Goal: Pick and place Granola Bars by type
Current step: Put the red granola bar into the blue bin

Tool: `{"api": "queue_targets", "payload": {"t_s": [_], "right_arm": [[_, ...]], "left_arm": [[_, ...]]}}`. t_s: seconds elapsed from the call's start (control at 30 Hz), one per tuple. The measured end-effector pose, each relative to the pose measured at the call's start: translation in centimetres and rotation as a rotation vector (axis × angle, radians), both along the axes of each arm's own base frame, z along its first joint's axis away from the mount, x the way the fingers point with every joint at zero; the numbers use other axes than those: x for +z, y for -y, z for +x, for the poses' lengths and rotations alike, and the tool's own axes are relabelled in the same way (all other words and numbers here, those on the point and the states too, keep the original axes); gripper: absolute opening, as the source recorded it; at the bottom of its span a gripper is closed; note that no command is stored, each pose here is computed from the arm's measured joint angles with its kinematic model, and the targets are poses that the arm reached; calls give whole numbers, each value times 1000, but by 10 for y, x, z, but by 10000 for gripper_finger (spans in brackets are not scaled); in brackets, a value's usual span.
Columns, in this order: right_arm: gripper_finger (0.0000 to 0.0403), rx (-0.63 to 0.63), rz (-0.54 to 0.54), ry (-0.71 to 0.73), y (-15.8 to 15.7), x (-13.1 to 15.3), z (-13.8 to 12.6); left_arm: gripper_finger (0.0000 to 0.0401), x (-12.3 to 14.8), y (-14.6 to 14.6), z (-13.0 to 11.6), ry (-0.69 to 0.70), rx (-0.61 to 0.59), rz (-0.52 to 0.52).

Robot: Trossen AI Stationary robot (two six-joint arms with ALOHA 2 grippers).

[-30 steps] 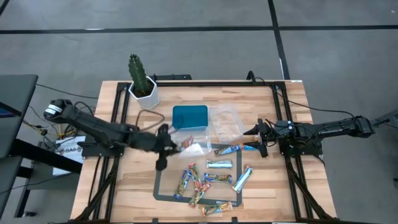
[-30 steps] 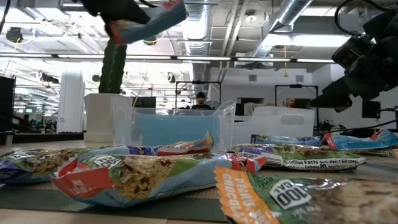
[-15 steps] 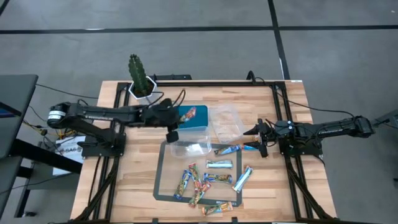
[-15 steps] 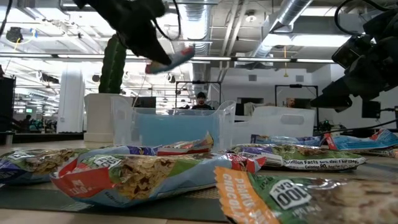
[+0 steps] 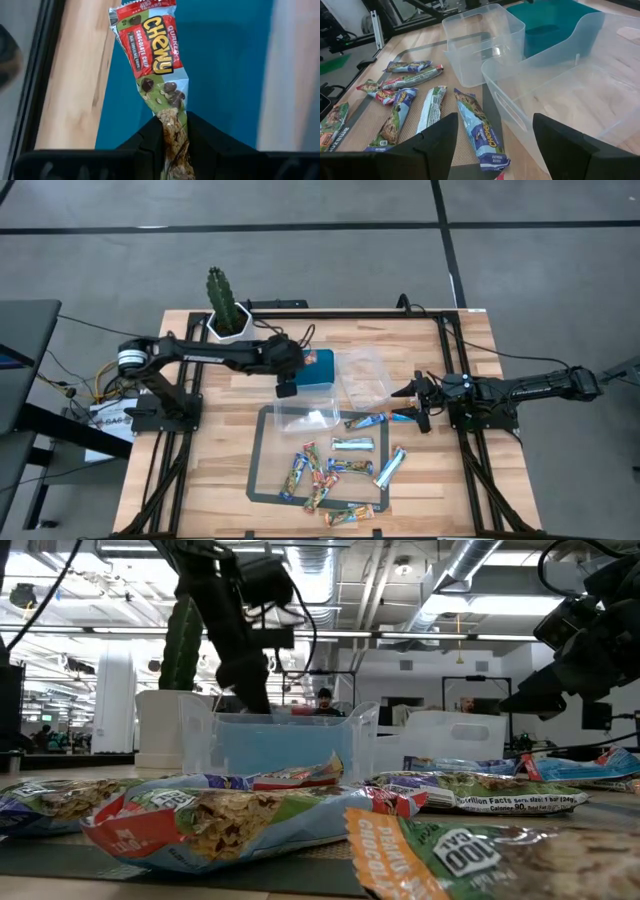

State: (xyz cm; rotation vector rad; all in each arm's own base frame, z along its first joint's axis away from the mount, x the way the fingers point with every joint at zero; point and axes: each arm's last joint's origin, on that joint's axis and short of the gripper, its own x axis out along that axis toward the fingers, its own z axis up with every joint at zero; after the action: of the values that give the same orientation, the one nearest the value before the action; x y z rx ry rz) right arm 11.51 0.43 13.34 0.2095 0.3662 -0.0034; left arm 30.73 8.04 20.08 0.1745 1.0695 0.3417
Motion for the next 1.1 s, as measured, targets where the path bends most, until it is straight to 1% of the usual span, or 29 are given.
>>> {"api": "queue_targets", "payload": {"t_s": [0.17, 0.33, 0.43, 0.53, 0.73, 0.83, 0.97, 1.1], "right_arm": [[249, 0, 0, 0, 0, 0, 0], [249, 0, 0, 0, 0, 0, 0], [249, 0, 0, 0, 0, 0, 0], [249, 0, 0, 0, 0, 0, 0], [249, 0, 0, -1, 0, 0, 0], [249, -1, 0, -1, 0, 0, 0], [249, -1, 0, -1, 0, 0, 0], [249, -1, 0, -1, 0, 0, 0]], "left_arm": [[67, -8, -3, 3, -28, -9, 5], [67, -9, -2, 3, -33, -14, 8], [69, -8, -3, 3, -36, -6, 33], [81, -8, -4, 3, -41, -6, 46], [126, -8, -4, 3, -40, 0, 47], [141, -8, -3, 3, -42, -1, 46], [147, -4, 3, 3, -27, -18, 50], [147, 11, 16, 1, 23, -50, 55]]}}
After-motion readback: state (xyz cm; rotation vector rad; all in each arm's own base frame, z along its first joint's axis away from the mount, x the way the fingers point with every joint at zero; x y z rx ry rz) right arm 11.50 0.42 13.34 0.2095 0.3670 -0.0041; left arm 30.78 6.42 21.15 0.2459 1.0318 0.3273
